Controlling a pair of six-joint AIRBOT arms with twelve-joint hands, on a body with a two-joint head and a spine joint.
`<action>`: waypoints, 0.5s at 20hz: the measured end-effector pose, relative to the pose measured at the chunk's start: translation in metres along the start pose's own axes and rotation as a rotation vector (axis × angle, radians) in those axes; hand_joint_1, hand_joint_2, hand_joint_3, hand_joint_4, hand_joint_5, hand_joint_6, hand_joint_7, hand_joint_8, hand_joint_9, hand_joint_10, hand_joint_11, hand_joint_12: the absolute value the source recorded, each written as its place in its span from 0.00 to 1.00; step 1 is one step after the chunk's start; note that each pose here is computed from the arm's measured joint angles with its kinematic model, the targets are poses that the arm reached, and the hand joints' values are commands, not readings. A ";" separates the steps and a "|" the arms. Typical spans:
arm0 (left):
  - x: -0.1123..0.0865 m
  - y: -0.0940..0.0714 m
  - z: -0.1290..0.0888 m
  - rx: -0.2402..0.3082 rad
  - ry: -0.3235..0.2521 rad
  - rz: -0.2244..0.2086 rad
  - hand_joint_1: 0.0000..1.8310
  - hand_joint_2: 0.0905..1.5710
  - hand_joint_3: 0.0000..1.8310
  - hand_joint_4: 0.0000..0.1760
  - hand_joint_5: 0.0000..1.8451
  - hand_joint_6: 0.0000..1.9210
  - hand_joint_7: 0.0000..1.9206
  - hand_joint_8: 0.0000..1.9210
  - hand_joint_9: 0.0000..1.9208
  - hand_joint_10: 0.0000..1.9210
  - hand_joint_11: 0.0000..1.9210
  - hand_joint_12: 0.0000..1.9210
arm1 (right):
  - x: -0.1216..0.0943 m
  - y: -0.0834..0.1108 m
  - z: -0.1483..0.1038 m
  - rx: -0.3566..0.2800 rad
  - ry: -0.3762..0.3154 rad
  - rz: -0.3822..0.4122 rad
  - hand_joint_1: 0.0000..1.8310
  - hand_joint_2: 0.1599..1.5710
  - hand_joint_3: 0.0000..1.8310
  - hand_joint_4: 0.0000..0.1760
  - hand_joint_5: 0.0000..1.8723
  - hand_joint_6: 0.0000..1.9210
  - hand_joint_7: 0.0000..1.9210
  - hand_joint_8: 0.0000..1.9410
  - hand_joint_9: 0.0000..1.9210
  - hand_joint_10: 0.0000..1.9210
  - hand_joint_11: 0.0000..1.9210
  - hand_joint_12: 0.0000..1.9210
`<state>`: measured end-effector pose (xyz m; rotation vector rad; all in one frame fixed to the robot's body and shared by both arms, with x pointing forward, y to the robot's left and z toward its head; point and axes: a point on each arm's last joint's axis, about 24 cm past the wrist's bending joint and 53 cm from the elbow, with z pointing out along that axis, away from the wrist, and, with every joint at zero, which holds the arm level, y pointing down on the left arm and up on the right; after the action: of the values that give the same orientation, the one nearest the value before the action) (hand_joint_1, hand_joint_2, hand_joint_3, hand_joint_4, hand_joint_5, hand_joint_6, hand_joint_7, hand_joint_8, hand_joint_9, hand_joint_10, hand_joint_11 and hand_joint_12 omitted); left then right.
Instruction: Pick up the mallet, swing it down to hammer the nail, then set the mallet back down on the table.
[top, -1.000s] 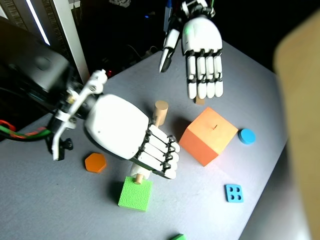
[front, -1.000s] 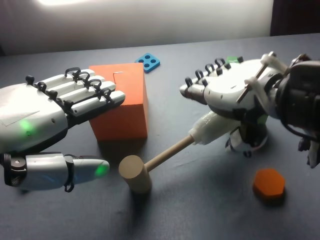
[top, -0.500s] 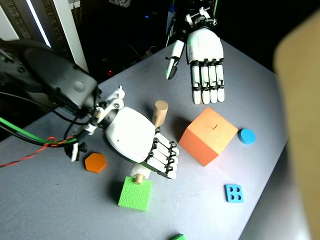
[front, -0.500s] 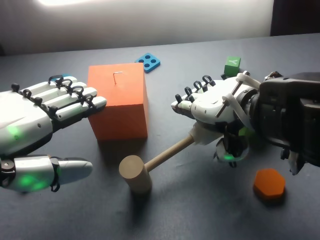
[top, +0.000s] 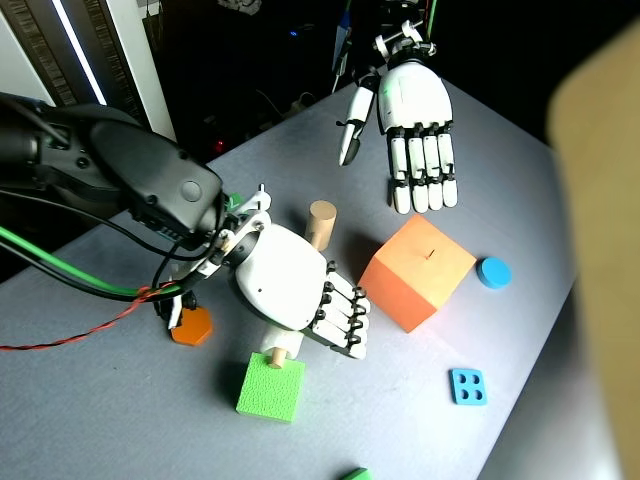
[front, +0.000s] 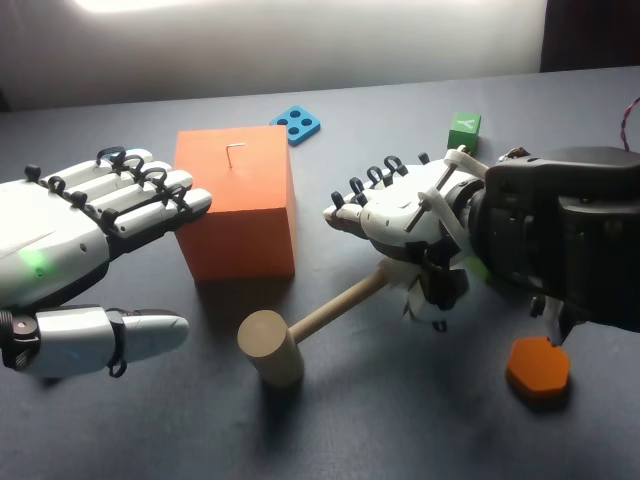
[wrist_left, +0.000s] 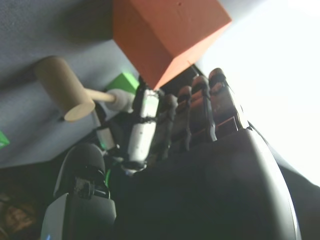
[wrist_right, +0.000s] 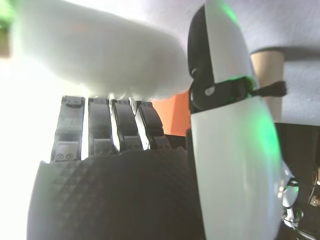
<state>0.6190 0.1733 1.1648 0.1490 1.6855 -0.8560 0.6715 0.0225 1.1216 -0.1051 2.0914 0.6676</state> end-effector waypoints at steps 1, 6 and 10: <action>0.001 0.001 0.000 -0.005 0.002 0.005 0.00 0.80 0.00 0.00 0.01 0.00 0.00 0.00 0.00 0.00 0.00 0.00 | 0.000 -0.001 0.001 0.001 0.000 -0.002 0.63 0.61 0.01 0.00 0.00 0.00 0.00 0.00 0.00 0.00 0.00 0.00; 0.003 0.008 0.005 -0.025 -0.004 -0.009 0.00 0.81 0.00 0.00 0.02 0.00 0.01 0.00 0.00 0.00 0.00 0.00 | 0.008 0.003 0.006 -0.016 -0.007 -0.038 0.62 0.61 0.00 0.00 0.00 0.00 0.00 0.00 0.00 0.00 0.00 0.00; 0.004 0.006 0.009 -0.017 -0.011 -0.022 0.00 0.81 0.00 0.00 0.01 0.00 0.00 0.00 0.00 0.00 0.00 0.00 | 0.007 0.000 0.010 -0.014 -0.010 -0.033 0.63 0.60 0.00 0.00 0.00 0.00 0.00 0.00 0.00 0.00 0.01 0.01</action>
<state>0.6279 0.1708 1.1580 0.1138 1.6864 -0.8570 0.6750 0.0289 1.1120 -0.1432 2.0713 0.6616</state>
